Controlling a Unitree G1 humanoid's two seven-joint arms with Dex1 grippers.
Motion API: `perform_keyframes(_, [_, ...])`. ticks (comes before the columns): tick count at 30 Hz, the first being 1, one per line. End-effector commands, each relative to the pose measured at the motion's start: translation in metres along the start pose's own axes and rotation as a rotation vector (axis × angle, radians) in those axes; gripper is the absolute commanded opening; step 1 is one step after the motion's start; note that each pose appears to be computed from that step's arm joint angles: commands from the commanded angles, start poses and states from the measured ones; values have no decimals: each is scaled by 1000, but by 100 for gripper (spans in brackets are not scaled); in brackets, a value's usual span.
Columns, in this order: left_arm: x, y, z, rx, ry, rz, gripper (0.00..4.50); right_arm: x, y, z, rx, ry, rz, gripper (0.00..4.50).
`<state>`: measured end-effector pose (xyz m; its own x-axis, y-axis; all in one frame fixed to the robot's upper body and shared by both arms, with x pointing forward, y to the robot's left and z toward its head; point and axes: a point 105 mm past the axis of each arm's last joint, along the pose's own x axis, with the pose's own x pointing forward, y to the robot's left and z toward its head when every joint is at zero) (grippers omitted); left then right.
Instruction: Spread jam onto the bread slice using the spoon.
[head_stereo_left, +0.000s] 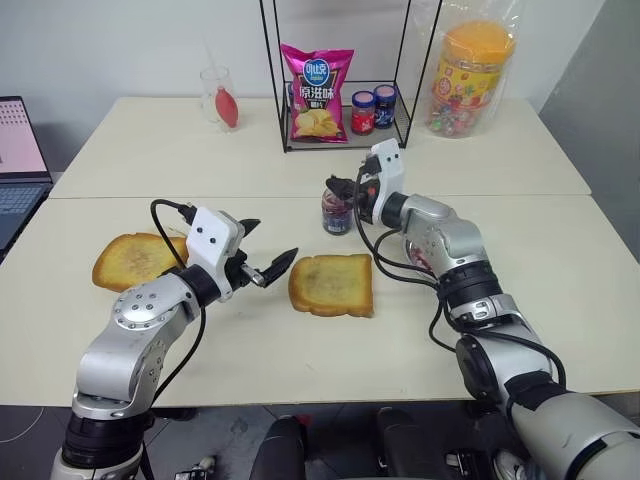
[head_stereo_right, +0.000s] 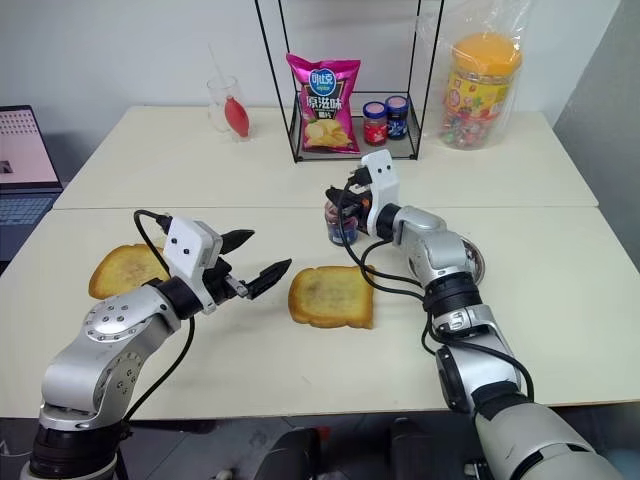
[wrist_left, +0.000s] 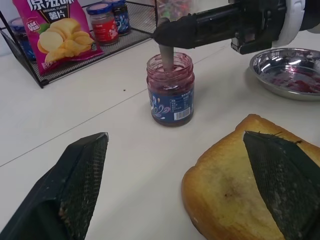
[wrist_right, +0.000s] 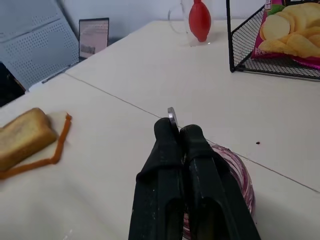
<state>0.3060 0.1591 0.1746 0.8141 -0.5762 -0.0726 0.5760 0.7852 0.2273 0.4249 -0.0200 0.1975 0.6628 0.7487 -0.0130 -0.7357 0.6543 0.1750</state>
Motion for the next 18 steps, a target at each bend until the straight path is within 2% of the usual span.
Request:
perform_keyframes(1, [0,-3,13,39,-50,-6,450,-2,5,26,78,-89,11,7])
perform_keyframes(7, [1,-4,13,38,-52,-5,450,-7,-4,34,172,-115,-20,7])
perform_keyframes(18, [3,-3,14,39,-54,-5,450,-13,-16,45,219,-157,-66,7])
